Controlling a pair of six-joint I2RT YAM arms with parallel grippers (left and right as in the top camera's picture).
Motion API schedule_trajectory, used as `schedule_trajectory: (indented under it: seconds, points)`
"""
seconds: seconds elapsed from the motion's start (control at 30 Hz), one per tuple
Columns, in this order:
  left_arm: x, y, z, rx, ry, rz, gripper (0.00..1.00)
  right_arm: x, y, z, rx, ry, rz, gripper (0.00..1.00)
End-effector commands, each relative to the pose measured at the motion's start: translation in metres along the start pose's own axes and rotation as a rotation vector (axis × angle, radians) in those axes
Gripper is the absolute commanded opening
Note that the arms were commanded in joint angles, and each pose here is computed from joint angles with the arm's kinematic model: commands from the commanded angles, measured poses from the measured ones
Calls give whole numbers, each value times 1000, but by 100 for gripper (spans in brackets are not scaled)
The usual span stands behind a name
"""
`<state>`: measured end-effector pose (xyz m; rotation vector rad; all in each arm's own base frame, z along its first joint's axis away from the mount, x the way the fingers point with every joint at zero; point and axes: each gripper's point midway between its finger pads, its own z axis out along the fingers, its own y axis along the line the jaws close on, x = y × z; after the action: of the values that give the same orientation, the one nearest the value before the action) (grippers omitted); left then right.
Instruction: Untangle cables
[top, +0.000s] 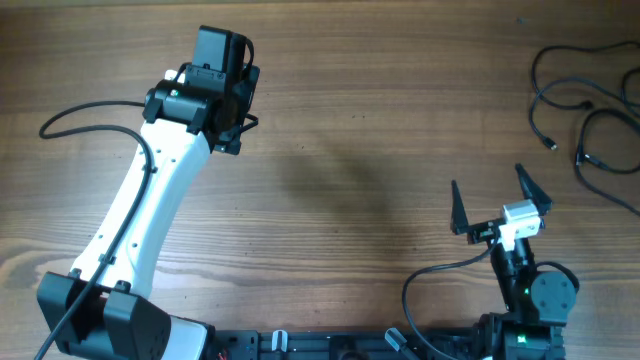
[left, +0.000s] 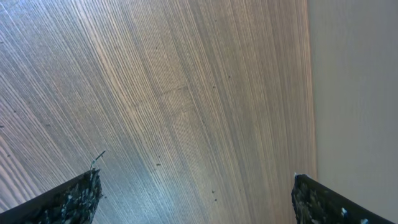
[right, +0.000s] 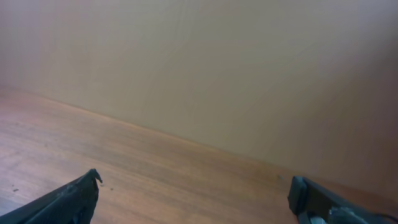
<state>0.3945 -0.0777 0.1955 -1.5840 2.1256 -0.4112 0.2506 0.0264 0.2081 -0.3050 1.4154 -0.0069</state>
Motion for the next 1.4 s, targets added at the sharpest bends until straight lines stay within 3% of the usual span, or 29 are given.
schedule_trajectory:
  seconds: [0.0,0.03,0.23,0.53,0.57,0.6,0.63,0.8,0.83,0.9,0.97,1.1,1.17,1.23,1.37]
  points:
    - [-6,1,0,-4,-26,12,100,35,5,-6,-5,140,62,99]
    - [-6,1,0,-4,-25,12,100,48,8,-8,-8,197,84,100]
    - [-6,1,0,-4,-25,12,100,22,3,-10,12,87,46,100]
    - [-6,1,0,-4,-25,12,100,30,4,-10,8,119,55,100]
    - [-12,2,0,-7,-61,13,100,30,4,-10,7,119,55,100]
    - [-42,9,-5,-45,-238,19,100,30,4,-10,8,119,55,100]
    - [-52,15,-8,-70,-298,26,100,30,4,-10,7,119,55,100]
    - [-63,25,-35,-75,-341,26,100,30,4,-10,7,119,55,100]
    - [-74,29,-52,-62,-395,18,94,30,4,-10,8,119,55,100]
    - [-92,35,-86,-7,-455,-16,100,30,4,-10,7,119,55,100]
    - [-107,55,-116,24,-485,-50,100,30,4,-10,8,119,55,100]
    - [-113,156,-172,-60,-478,-98,100,30,4,-10,7,119,55,100]
    - [-120,187,-187,28,-541,-172,100,30,4,-10,7,119,55,100]
    - [-124,194,-189,100,-593,-78,100,30,4,-10,7,119,55,100]
    - [-113,171,-186,340,-684,315,100,30,4,-10,7,119,55,100]
